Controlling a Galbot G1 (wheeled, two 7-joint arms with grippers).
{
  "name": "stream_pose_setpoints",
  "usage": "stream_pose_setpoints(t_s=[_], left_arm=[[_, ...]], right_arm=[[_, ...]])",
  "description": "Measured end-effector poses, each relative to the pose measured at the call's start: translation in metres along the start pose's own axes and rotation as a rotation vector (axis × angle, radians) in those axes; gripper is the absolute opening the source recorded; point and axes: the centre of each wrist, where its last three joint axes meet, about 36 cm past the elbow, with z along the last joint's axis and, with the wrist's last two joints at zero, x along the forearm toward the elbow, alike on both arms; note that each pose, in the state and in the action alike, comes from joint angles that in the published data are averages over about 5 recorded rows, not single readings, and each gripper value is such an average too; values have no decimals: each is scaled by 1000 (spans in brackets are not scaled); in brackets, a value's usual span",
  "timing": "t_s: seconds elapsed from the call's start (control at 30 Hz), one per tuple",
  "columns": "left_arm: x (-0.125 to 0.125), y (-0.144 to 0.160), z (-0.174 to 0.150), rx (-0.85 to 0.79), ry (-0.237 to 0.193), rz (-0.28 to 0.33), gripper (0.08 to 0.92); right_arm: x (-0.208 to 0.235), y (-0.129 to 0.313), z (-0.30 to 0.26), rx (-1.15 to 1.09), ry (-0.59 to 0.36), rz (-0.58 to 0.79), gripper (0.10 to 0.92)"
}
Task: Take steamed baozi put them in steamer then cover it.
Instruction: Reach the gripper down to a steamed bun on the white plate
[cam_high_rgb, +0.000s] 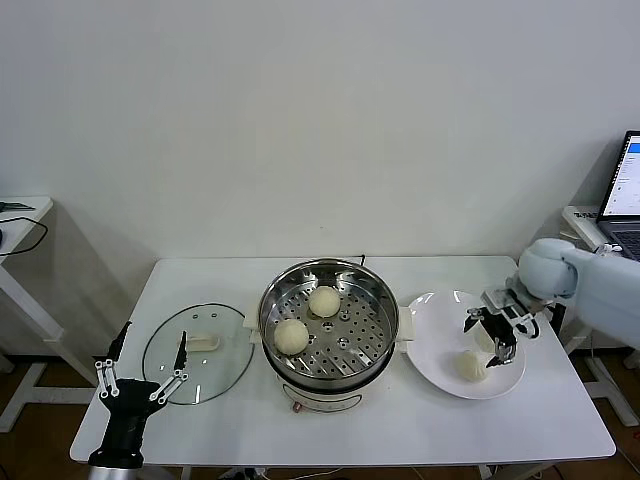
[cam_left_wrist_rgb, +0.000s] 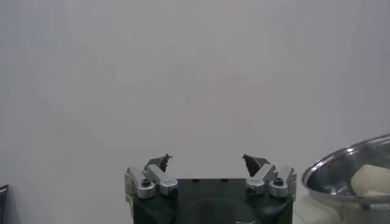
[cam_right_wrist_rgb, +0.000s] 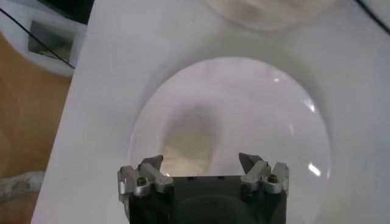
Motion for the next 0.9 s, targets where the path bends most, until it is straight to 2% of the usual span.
stream_pose_setpoints(t_s=[0.5, 0.9], left_arm=[[1, 2, 1, -4, 3, -9, 823], [0, 3, 1, -7, 0, -17, 823]], right_arm=[[-35, 9, 6, -33, 20, -7, 816], [-38, 14, 8, -40, 17, 8, 692]])
